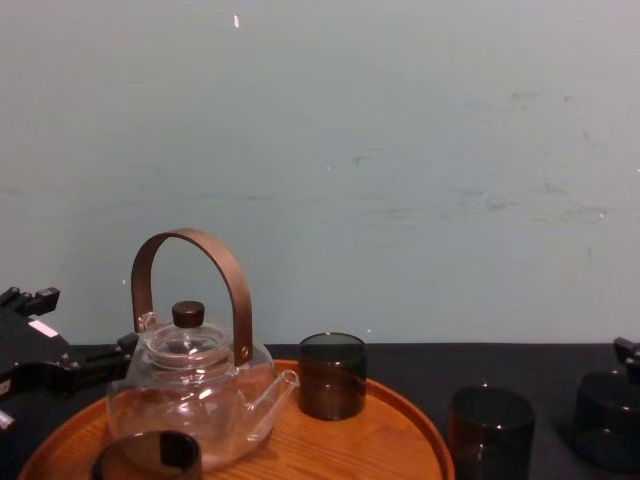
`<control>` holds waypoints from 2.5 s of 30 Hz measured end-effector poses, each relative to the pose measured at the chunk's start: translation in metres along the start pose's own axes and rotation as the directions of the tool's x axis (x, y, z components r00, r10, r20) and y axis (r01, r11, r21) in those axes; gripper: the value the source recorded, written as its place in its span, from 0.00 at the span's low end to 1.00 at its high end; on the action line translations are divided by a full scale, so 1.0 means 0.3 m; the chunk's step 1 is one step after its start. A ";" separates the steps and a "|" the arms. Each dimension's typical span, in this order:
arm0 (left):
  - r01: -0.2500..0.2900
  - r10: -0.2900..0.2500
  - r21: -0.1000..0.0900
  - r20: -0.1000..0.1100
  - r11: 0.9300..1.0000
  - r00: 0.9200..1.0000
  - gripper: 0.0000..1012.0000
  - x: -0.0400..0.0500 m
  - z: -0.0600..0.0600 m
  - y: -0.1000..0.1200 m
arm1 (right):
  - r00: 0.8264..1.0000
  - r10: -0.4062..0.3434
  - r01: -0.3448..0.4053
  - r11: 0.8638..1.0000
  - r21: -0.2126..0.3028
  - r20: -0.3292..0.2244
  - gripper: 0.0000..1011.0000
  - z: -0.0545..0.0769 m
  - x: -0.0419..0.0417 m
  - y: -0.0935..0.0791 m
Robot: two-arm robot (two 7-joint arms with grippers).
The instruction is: Pick up the glass from the table and place it on the tray.
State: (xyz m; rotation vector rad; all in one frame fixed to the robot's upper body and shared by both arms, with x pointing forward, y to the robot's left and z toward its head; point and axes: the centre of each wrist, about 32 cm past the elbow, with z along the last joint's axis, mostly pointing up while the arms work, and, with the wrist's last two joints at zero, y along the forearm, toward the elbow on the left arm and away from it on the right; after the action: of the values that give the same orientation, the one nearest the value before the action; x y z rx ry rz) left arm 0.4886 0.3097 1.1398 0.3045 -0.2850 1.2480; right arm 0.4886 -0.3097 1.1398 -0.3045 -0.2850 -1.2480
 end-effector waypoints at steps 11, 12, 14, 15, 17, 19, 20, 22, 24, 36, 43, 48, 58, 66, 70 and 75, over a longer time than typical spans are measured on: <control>0.000 0.000 0.000 0.000 1.000 1.000 0.99 0.000 0.000 0.000 | 1.000 0.000 0.000 1.000 0.000 0.000 0.99 0.000 0.000 0.000; 0.000 0.000 0.000 0.000 1.000 1.000 0.99 0.000 0.000 0.000 | 1.000 0.000 0.000 1.000 0.000 0.000 0.99 0.000 0.000 0.000; 0.000 0.000 0.000 0.000 1.000 1.000 0.99 0.000 0.000 0.000 | 1.000 0.000 0.000 1.000 0.000 0.000 0.99 0.000 0.000 0.000; 0.000 0.000 0.000 0.000 1.000 1.000 0.99 0.000 0.000 0.000 | 1.000 0.000 0.000 1.000 0.000 0.000 0.99 0.000 0.000 0.000; 0.000 0.000 0.000 0.000 1.000 1.000 0.99 0.000 0.000 0.000 | 1.000 0.000 0.000 1.000 0.000 0.000 0.99 0.000 0.000 0.000; 0.000 0.000 0.000 0.000 1.000 1.000 0.99 0.000 0.000 0.000 | 1.000 0.000 0.000 1.000 0.000 0.000 0.99 0.000 0.000 0.000; 0.000 0.000 0.000 0.000 1.000 1.000 0.99 0.000 0.000 0.000 | 1.000 0.000 0.000 1.000 0.000 0.000 0.99 0.000 0.000 0.000; 0.000 0.000 0.000 0.000 1.000 1.000 0.99 0.000 0.000 0.000 | 1.000 0.000 0.000 1.000 0.000 0.000 0.99 0.000 0.000 0.000; 0.000 0.000 0.000 0.000 1.000 1.000 0.99 0.000 0.000 0.000 | 1.000 0.000 0.000 1.000 0.000 0.000 0.99 0.000 0.000 0.000; 0.000 0.000 0.000 0.000 1.000 1.000 0.99 0.000 0.000 0.000 | 1.000 0.000 0.000 1.000 0.000 0.000 0.99 0.000 0.000 0.000; 0.000 0.000 0.000 0.000 1.000 1.000 0.99 0.000 0.000 0.000 | 1.000 0.015 -0.015 1.000 0.005 -0.009 0.99 0.001 0.005 -0.002; 0.000 0.000 0.000 0.000 1.000 1.000 0.99 0.000 0.000 0.000 | 0.998 0.048 -0.047 0.999 0.018 -0.035 0.99 0.007 0.004 -0.013; 0.000 0.000 0.000 0.000 1.000 1.000 0.99 0.000 0.000 0.000 | 0.987 0.129 -0.125 0.991 0.041 -0.101 0.99 0.027 -0.037 -0.054; 0.000 0.000 0.000 0.000 1.000 1.000 0.99 0.000 0.000 0.000 | 0.972 0.182 -0.179 0.983 0.033 -0.150 0.99 0.031 -0.090 -0.077; 0.000 0.000 0.000 0.000 1.000 1.000 0.99 0.000 0.000 0.000 | 0.968 0.191 -0.190 0.982 0.024 -0.162 0.99 0.027 -0.104 -0.082; 0.000 0.000 0.000 0.000 1.000 1.000 0.99 0.000 0.000 0.000 | 0.967 0.189 -0.189 0.982 0.014 -0.168 0.99 0.023 -0.104 -0.085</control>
State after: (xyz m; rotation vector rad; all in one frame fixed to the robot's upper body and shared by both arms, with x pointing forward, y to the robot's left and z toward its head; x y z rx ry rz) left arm 0.4886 0.3097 1.1398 0.3045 -0.2850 1.2480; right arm 0.4547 -0.2869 1.1362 -0.2207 -0.1053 -1.0778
